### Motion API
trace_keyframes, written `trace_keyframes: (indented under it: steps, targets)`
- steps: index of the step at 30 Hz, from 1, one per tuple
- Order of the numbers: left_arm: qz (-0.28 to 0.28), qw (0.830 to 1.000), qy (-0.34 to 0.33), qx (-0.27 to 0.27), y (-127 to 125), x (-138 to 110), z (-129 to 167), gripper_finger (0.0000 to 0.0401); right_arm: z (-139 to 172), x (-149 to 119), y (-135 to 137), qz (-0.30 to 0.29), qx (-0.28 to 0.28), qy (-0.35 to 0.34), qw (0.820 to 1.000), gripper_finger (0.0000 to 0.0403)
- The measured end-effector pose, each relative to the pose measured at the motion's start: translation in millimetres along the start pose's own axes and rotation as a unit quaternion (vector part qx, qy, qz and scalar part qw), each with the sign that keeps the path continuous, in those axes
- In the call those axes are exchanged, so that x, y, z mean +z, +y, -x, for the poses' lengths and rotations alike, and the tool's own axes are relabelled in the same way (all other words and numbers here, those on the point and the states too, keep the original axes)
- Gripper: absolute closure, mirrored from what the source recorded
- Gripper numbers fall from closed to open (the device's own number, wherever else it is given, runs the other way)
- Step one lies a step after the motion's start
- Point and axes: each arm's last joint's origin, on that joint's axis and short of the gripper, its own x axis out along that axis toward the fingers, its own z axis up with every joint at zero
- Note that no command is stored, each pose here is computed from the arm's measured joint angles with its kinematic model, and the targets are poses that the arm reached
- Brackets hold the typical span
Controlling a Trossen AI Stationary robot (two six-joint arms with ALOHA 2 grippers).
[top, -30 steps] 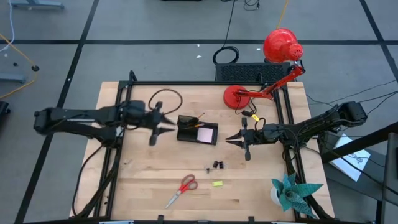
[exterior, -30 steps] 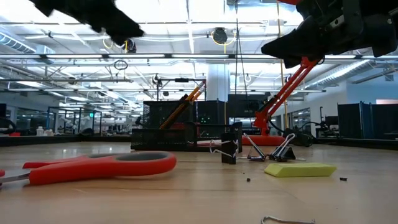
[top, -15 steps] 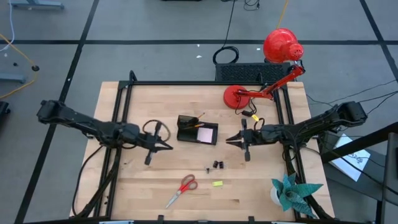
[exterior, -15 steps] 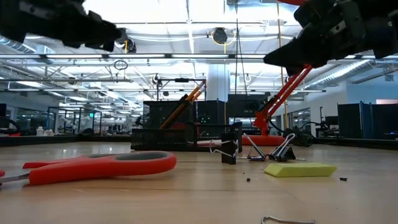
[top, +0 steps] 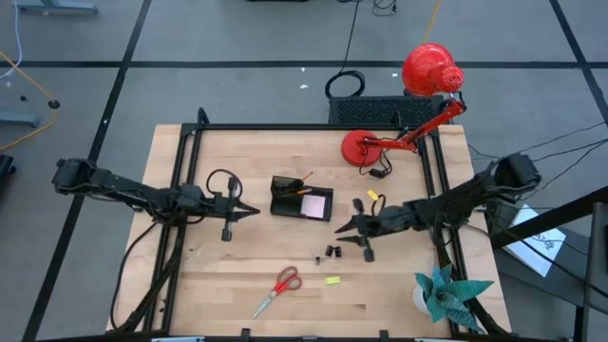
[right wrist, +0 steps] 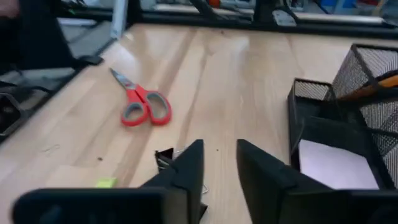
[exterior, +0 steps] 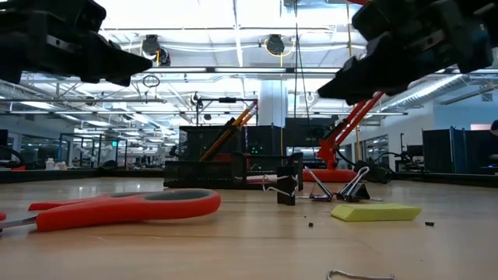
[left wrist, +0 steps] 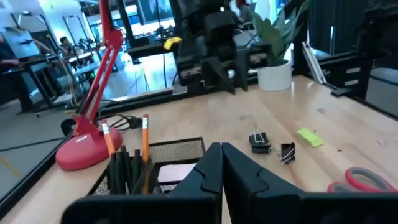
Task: Pick and place office supplies into organizer
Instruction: Put the black binder clip into the black desk organizer
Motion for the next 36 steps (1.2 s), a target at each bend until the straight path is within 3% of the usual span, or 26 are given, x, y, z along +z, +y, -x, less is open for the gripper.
trace_keyframes:
  steps: [6, 12, 19, 26, 36]
  targets:
    - [0.007, 1.000, 0.005, 0.003, 1, -1, 0, 0.0389, -15, -7, 8, -0.030, -0.034, 0.083, 0.996, 0.0241]
    - [0.027, 1.000, 0.009, 0.001, 1, -2, 0, 0.0370, -1, -10, 19, -0.140, -0.059, 0.121, 0.981, 0.0210]
    - [0.040, 0.999, 0.009, 0.001, 1, -2, 0, 0.0380, 9, -6, 37, -0.217, -0.052, 0.108, 0.969, 0.0236]
    - [0.053, 0.999, 0.008, 0.001, 1, -2, 0, 0.0398, 10, -18, 47, -0.279, -0.090, 0.124, 0.948, 0.0271]
    - [0.058, 0.998, 0.008, 0.001, 1, -1, 0, 0.0366, 2, -32, 47, -0.334, -0.132, 0.141, 0.922, 0.0284]
